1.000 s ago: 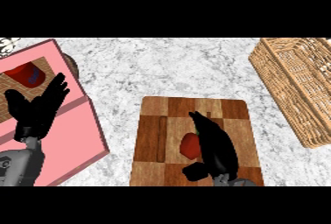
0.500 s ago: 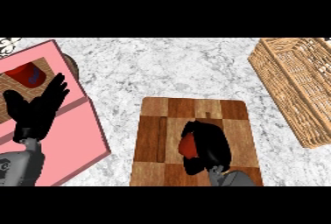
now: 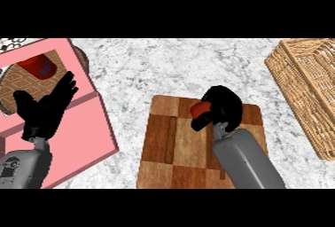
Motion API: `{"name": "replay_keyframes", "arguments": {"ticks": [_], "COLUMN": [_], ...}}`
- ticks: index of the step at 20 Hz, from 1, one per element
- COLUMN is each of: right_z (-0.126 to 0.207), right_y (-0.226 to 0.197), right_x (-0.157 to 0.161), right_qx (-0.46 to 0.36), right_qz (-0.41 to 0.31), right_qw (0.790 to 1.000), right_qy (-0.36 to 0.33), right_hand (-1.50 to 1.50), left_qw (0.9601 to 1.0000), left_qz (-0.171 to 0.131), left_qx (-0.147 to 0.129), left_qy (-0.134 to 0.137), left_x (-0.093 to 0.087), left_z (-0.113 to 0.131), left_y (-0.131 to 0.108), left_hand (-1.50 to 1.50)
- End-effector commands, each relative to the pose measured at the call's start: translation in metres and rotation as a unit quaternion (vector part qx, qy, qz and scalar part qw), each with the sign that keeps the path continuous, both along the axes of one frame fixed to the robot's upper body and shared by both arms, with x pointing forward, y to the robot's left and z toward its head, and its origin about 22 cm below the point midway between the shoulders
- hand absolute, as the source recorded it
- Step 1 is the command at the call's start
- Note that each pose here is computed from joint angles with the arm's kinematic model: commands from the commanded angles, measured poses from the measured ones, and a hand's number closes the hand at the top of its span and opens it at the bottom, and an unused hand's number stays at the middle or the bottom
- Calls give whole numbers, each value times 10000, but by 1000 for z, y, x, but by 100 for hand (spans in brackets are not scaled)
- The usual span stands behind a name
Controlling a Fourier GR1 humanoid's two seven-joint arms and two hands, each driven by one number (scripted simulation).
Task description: Pick the bell pepper from the cutting board and place it in the basket
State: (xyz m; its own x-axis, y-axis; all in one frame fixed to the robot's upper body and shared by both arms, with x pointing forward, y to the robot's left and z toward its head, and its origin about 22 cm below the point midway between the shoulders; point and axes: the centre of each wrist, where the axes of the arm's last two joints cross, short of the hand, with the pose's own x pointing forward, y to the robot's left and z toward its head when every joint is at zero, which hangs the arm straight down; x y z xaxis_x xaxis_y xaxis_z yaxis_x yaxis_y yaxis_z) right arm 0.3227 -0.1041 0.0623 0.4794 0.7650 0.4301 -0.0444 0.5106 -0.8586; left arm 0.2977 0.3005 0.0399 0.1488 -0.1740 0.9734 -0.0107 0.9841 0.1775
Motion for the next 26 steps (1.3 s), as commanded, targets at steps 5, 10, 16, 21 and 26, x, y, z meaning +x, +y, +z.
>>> {"name": "replay_keyframes", "arguments": {"ticks": [5,10,16,21,26], "right_z": [53,93,129,175,210], "right_y": [3,22,41,45,31], "right_x": [65,77,104,118,132], "right_qx": [708,905,312,-36,-468], "right_qz": [-1796,-1734,-2116,-2575,-2913], "right_qw": [9774,9441,9208,9044,8945], "right_qy": [-861,-2652,-3263,-3401,-3357], "right_hand": [150,150,150,150,150], "left_qw": [9994,9993,9996,9998,9999], "left_qz": [-345,-345,-259,-205,-151], "left_qx": [16,20,-99,16,8], "left_qy": [-15,-134,-18,57,-4], "left_x": [9,18,24,18,18], "left_z": [4,13,17,9,9], "left_y": [-18,-19,-21,-14,-10], "left_hand": [0,0,0,0,0]}}
